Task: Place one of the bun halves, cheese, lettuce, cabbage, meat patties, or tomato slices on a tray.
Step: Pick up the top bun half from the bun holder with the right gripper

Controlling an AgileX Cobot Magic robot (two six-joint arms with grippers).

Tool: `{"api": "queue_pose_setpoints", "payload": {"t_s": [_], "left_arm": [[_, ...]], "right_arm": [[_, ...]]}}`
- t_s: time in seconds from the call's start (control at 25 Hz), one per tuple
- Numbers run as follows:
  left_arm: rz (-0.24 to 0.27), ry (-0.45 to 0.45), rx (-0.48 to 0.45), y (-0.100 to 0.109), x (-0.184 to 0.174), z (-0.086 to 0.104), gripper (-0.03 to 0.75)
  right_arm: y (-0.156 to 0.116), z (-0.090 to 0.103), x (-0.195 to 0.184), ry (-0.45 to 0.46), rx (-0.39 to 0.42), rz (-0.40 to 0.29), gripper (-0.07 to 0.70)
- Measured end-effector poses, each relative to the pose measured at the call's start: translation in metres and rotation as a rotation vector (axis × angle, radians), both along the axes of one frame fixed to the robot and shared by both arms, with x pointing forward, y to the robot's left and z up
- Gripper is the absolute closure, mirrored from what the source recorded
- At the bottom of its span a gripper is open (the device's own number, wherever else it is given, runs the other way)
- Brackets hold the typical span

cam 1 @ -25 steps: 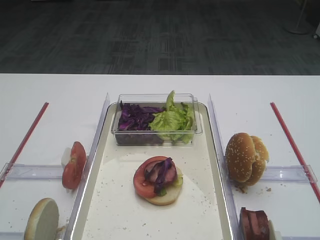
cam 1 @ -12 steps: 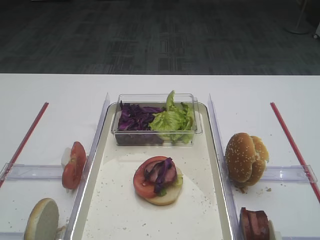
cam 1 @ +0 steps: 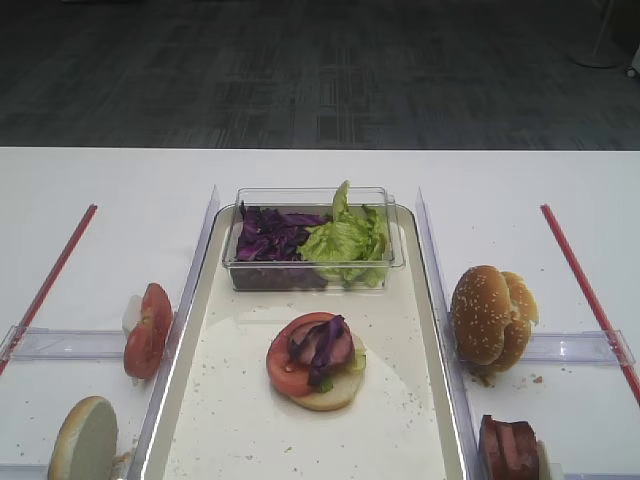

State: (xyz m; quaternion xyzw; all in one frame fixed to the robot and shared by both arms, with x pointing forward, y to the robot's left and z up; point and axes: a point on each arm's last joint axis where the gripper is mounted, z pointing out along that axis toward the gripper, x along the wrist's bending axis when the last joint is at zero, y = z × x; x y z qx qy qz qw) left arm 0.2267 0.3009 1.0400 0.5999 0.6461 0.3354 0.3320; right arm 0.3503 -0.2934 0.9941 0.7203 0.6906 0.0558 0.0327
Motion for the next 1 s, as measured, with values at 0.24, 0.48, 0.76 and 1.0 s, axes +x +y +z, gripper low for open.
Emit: {"api": "queue_pose_setpoints", "payload": {"t_s": [0.24, 0.48, 0.76, 1.0], "left_arm": [[0.0, 0.0, 0.0, 0.0, 0.0, 0.0, 0.118], [0.0, 0.0, 0.0, 0.0, 0.0, 0.0, 0.118], [0.0, 0.0, 0.0, 0.0, 0.0, 0.0, 0.118], [0.0, 0.0, 0.0, 0.0, 0.0, 0.0, 0.118]], "right_arm": [[0.0, -0.002, 0.002, 0.016, 0.002, -0.001, 0.123], [0.0, -0.003, 0.004, 0.009, 0.002, -0.001, 0.123], [0.001, 0.015, 0.034, -0.012, 0.002, -0.001, 0.123], [0.002, 0.032, 0.08, -0.035, 0.003, -0.002, 0.123]]}}
